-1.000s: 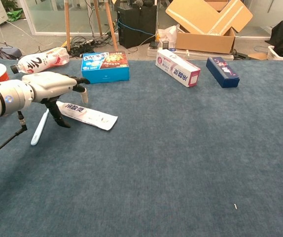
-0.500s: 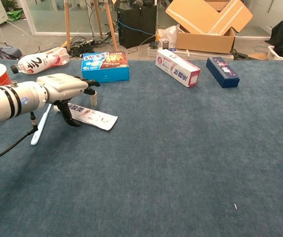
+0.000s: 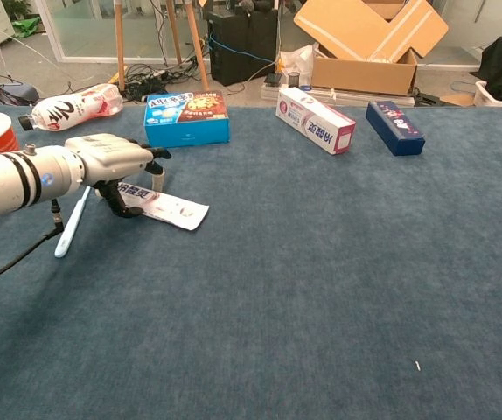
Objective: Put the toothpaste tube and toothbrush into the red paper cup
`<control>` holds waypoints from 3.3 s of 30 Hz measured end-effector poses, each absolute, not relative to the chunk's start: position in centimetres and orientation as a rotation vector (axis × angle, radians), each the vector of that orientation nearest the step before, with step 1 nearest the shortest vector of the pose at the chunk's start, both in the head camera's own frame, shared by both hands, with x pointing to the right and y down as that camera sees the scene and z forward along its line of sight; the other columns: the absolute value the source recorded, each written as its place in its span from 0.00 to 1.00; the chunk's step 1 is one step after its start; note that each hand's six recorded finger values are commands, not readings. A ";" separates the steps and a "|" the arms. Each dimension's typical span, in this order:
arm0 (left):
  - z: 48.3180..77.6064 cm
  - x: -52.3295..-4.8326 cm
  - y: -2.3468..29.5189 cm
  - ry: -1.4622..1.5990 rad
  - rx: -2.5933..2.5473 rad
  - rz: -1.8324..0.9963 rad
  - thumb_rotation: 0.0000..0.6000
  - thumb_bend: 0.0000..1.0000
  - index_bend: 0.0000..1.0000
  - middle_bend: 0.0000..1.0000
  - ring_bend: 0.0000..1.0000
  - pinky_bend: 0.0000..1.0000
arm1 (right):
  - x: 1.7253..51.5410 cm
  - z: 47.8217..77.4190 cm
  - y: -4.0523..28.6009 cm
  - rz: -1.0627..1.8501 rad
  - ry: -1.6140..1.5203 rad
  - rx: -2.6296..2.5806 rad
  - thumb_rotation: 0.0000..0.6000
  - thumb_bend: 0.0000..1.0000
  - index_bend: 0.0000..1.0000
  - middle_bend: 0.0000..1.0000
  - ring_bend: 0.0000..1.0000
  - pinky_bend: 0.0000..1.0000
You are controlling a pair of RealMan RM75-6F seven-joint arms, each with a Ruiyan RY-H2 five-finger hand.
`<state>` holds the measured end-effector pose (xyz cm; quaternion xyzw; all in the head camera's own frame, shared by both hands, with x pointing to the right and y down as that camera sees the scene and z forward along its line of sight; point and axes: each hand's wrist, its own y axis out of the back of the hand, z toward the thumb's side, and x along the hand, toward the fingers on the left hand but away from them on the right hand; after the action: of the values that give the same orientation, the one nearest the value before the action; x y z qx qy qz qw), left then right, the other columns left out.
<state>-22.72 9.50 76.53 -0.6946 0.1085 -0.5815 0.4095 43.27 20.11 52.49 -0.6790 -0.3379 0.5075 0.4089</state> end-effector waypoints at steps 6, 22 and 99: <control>76.3 -22.9 9.6 0.249 -1.748 -1.483 1.00 0.35 0.34 0.00 0.00 0.00 | 43.3 52.7 20.2 1.284 -0.847 -1.718 1.00 0.00 0.07 0.09 0.11 0.44; 76.6 -22.8 9.8 0.221 -1.732 -1.496 1.00 0.35 0.47 0.00 0.00 0.00 | 43.3 52.8 20.3 1.289 -0.848 -1.725 1.00 0.00 0.07 0.09 0.11 0.44; 72.0 -23.2 8.1 0.519 -1.755 -1.420 1.00 0.36 0.90 0.00 0.00 0.00 | 42.3 53.2 20.2 1.268 -0.837 -1.738 1.00 0.00 0.07 0.09 0.11 0.44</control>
<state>-23.15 8.14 72.04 -0.6942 0.2053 -0.5615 0.4008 42.26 20.18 53.22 -0.6886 -0.3315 0.5024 0.4044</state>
